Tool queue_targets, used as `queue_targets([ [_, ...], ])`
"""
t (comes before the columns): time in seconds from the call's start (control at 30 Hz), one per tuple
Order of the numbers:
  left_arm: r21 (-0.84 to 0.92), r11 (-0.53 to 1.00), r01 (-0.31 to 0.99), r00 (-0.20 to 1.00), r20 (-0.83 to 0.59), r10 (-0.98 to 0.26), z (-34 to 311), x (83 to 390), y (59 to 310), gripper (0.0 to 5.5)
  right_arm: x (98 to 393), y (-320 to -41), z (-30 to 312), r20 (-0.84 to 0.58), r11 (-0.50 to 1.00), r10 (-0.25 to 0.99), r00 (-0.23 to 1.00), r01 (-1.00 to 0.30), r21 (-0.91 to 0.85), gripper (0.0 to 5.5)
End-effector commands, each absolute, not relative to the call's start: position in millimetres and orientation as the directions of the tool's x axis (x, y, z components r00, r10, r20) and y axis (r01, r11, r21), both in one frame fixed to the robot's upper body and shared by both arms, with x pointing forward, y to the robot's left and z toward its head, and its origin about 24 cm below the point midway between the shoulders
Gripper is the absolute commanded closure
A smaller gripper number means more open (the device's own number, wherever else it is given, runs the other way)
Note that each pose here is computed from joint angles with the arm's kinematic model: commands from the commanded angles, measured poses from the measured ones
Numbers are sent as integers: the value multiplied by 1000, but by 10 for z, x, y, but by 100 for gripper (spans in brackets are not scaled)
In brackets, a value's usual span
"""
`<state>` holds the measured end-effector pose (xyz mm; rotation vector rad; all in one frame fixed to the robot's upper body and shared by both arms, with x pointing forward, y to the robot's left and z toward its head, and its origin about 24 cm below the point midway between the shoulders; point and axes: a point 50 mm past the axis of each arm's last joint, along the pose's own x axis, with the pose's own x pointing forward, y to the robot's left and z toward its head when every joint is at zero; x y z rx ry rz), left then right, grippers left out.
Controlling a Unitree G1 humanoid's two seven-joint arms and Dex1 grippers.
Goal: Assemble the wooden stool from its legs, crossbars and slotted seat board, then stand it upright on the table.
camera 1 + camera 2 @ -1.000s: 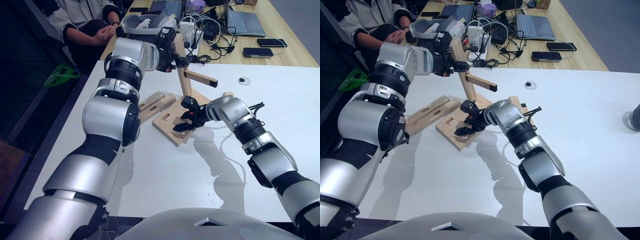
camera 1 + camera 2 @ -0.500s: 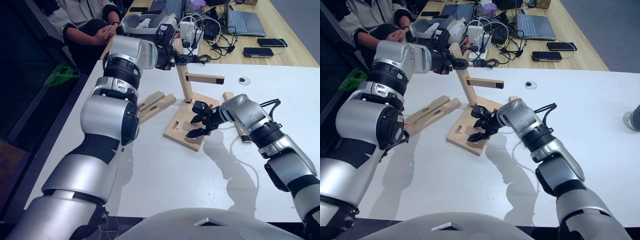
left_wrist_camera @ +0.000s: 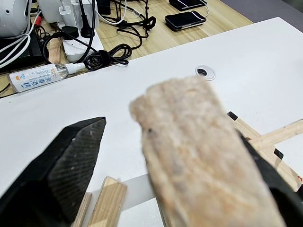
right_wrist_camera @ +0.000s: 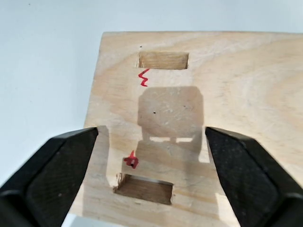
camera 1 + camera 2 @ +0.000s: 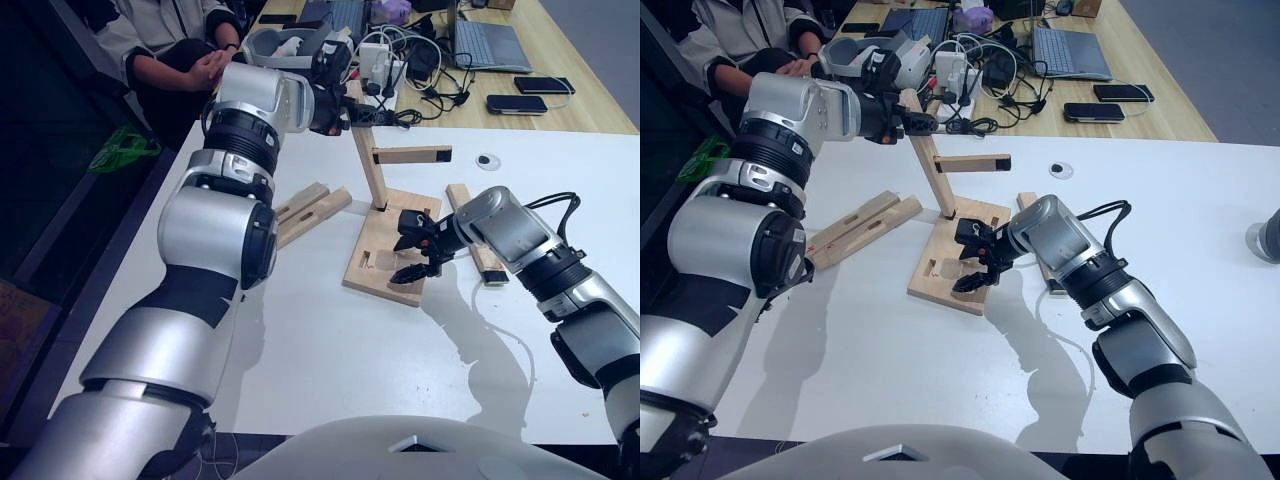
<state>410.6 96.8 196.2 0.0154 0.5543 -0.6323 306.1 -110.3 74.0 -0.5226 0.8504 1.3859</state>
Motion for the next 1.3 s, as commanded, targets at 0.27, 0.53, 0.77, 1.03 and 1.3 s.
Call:
queue_targets([
  [0.27, -117, 801, 587, 679, -467, -566, 2087, 4115, 785, 202, 2882, -1334, 438, -858, 111, 505, -92, -979, 171, 121],
  [0.53, -102, 808, 580, 690, -466, -554, 2069, 4128, 785, 202, 2856, -1354, 491, -861, 41, 496, -111, -988, 150, 121],
  [0.77, -111, 812, 573, 696, -457, -554, 2096, 4133, 794, 202, 2827, -1339, 511, -867, -27, 483, -119, -992, 121, 121],
  [1.03, -171, 799, 577, 720, -355, -596, 2488, 4122, 895, 202, 2852, -1349, 576, -872, -30, 485, -68, -998, 61, 121],
  [1.3, -202, 777, 596, 740, -238, -629, 2776, 4071, 882, 202, 2858, -1352, 579, -872, -21, 486, -53, -999, 49, 121],
])
